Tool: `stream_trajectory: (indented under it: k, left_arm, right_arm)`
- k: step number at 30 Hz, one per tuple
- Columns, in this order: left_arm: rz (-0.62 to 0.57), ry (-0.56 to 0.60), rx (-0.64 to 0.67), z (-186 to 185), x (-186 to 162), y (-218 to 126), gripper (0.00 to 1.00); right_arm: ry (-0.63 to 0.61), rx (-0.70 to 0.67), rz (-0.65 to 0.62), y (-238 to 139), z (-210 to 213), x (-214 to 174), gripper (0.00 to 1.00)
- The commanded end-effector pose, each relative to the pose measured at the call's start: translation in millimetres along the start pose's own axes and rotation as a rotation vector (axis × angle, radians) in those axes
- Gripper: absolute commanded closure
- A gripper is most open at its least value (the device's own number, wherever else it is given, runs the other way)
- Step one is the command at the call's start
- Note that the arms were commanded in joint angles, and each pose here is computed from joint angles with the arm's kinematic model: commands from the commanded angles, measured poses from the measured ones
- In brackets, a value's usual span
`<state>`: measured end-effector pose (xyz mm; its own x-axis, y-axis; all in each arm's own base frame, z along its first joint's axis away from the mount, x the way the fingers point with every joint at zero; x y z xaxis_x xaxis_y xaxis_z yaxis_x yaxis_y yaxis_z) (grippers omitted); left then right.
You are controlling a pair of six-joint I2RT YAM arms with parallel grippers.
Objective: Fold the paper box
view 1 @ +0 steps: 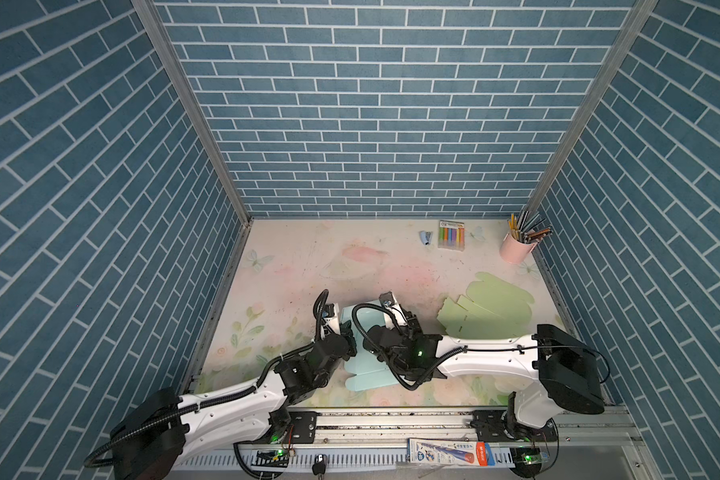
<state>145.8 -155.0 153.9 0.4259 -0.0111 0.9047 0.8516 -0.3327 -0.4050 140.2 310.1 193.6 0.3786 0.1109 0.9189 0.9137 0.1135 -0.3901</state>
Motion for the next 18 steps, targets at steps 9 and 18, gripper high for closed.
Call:
stream_trajectory:
  k: [9, 18]
  left_arm:
    - [-0.021, 0.082, 0.022, -2, 1, 8, 1.0]
    - [-0.064, 0.281, -0.046, -6, -1, 11, 1.0]
  right_arm:
    - [0.14, 0.315, 0.105, -45, -21, 20, 0.34]
    - [0.256, 0.565, 0.102, -70, -49, 55, 0.26]
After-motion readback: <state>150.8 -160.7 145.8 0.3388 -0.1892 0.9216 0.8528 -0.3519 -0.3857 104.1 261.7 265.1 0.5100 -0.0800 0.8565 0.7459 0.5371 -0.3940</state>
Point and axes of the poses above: each gripper's point midway between its finger pads, its own y axis out along the fingers, its own z axis along the line the jaws close on, x = y × z, the point moved 10 cm from there along -y, back along the fingers, and after that the axes turned 15 degrees about y, right-handed, at the moved point
